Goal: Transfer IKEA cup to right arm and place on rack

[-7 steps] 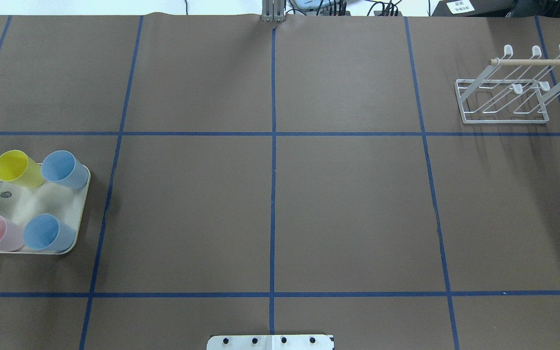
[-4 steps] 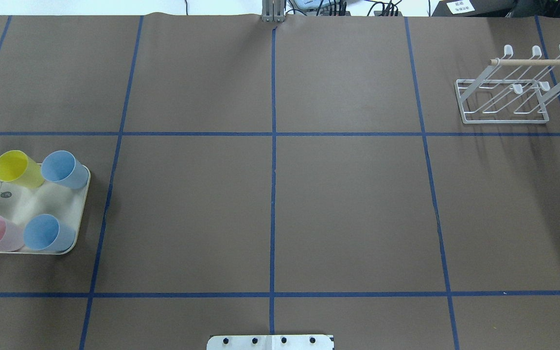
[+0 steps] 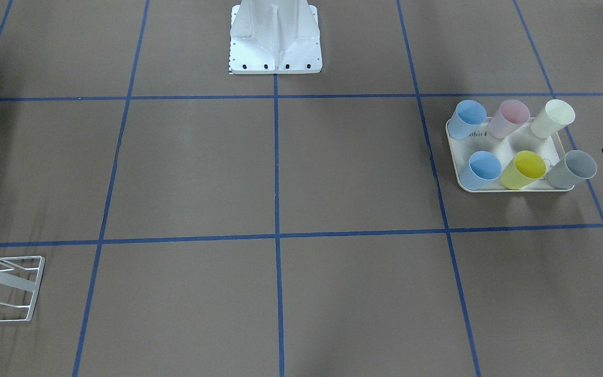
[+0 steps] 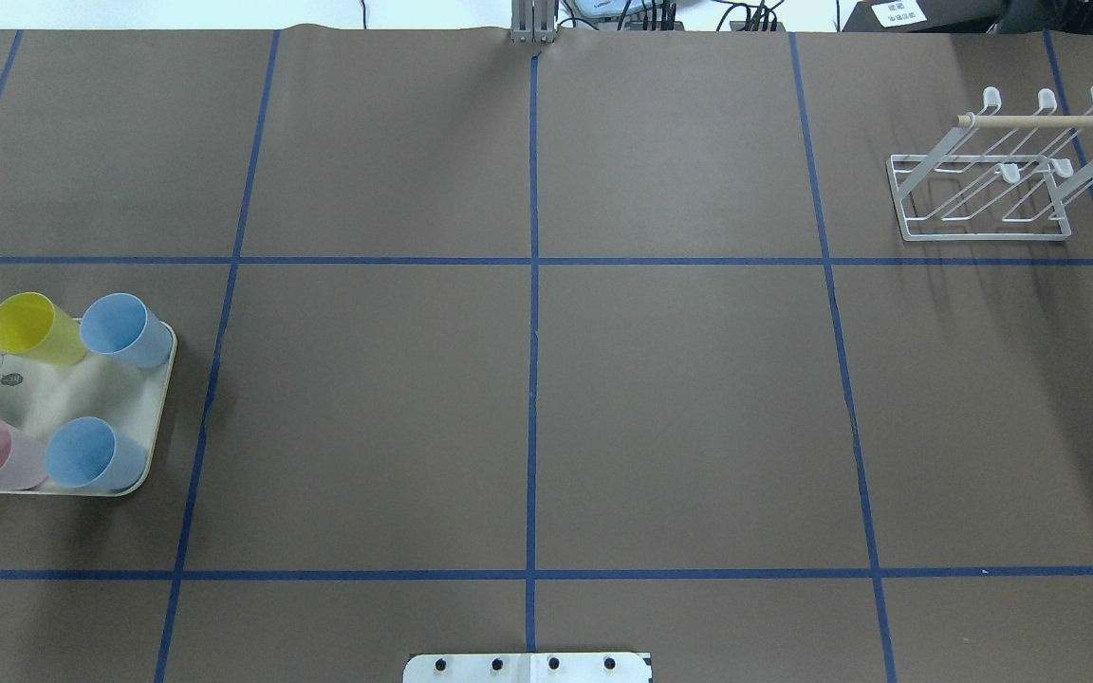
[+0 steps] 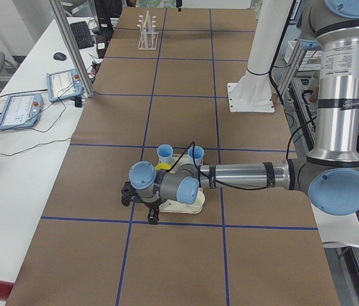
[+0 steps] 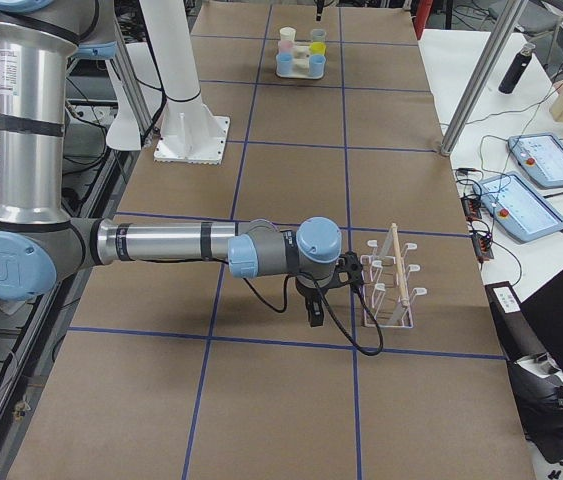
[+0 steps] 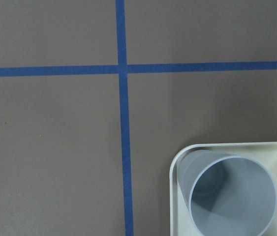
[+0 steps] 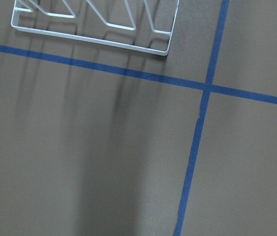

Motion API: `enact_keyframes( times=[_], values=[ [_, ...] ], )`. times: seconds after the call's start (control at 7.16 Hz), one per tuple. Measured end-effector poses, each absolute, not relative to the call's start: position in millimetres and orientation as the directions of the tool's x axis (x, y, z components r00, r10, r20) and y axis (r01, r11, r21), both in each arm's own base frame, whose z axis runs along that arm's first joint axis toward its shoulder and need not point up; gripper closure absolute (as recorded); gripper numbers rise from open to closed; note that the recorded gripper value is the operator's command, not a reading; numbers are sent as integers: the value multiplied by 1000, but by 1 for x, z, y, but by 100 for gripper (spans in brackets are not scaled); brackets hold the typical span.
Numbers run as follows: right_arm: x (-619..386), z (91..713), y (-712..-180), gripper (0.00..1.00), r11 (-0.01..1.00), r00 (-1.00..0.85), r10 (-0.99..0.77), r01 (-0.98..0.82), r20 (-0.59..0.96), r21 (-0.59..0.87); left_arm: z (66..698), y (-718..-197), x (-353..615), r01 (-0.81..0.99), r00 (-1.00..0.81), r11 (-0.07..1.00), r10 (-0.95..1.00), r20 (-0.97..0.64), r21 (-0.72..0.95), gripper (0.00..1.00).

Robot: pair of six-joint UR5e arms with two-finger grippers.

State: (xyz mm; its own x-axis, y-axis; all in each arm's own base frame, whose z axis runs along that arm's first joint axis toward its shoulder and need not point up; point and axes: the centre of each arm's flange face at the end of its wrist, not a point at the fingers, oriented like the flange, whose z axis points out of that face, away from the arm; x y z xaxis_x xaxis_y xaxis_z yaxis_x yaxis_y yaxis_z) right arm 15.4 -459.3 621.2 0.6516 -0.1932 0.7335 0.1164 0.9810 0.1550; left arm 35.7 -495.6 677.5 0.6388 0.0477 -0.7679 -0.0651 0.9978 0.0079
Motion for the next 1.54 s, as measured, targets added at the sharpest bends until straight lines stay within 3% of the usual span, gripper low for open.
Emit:
enact_keyframes(
  times=[0.28,0.42,0.7,1.54],
  values=[
    [14,620,-460,0,981,651,-196,119,734,156,679,-503,56,-99,637,995,65,-768,2,6],
    [13,621,-461,0,981,651,-196,120,733,155,683,-504,67,-120,637,993,73,-768,-6,22],
    [11,621,-461,0,982,651,-189,118,735,147,689,-503,82,-150,635,989,85,-768,-14,97],
    [3,618,-464,0,988,654,-156,103,740,117,671,-512,94,-175,530,984,63,-845,-36,100]
  ],
)
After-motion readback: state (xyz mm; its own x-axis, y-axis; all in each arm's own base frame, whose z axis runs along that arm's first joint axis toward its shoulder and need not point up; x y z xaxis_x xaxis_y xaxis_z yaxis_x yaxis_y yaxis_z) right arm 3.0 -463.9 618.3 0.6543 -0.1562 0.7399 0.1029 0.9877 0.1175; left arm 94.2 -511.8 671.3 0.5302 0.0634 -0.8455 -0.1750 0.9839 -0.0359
